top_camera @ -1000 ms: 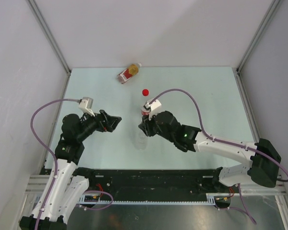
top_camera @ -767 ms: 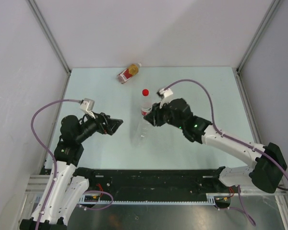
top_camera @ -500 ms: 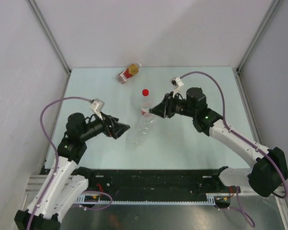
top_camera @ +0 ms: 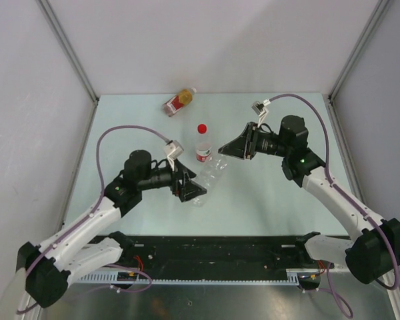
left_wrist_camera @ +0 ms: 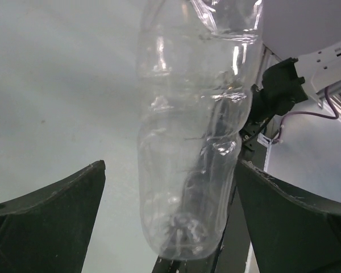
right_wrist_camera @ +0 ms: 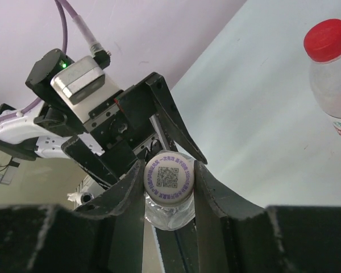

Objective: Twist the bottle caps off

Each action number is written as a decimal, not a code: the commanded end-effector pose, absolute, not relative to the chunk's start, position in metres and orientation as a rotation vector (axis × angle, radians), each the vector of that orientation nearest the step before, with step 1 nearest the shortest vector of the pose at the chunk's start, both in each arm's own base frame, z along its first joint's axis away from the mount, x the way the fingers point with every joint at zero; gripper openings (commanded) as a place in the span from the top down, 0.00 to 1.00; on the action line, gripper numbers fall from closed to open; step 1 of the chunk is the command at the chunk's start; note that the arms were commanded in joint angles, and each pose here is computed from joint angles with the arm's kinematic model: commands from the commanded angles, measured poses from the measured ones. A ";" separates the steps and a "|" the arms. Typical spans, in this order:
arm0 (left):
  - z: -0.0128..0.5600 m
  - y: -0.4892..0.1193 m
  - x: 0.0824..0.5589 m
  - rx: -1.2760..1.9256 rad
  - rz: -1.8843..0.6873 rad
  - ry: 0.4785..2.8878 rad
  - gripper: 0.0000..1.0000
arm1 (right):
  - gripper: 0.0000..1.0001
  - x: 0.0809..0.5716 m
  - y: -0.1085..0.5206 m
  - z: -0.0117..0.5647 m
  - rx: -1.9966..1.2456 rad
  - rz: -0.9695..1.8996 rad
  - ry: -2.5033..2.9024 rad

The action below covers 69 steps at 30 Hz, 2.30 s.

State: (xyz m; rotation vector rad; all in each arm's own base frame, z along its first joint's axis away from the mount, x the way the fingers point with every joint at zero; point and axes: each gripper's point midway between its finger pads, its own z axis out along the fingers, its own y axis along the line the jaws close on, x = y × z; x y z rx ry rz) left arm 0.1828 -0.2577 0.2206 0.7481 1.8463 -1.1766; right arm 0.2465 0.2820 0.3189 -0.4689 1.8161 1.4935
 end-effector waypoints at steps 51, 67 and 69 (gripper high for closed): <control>0.203 -0.283 0.179 0.821 -1.109 1.863 0.91 | 0.30 0.253 0.266 0.352 -0.372 1.458 1.753; 0.211 -0.234 0.208 0.604 -0.609 1.895 1.00 | 0.01 0.268 0.258 0.355 -0.169 1.367 1.774; 0.213 -0.229 0.209 0.586 -0.525 1.892 1.00 | 0.01 0.269 0.259 0.352 -0.163 1.363 1.786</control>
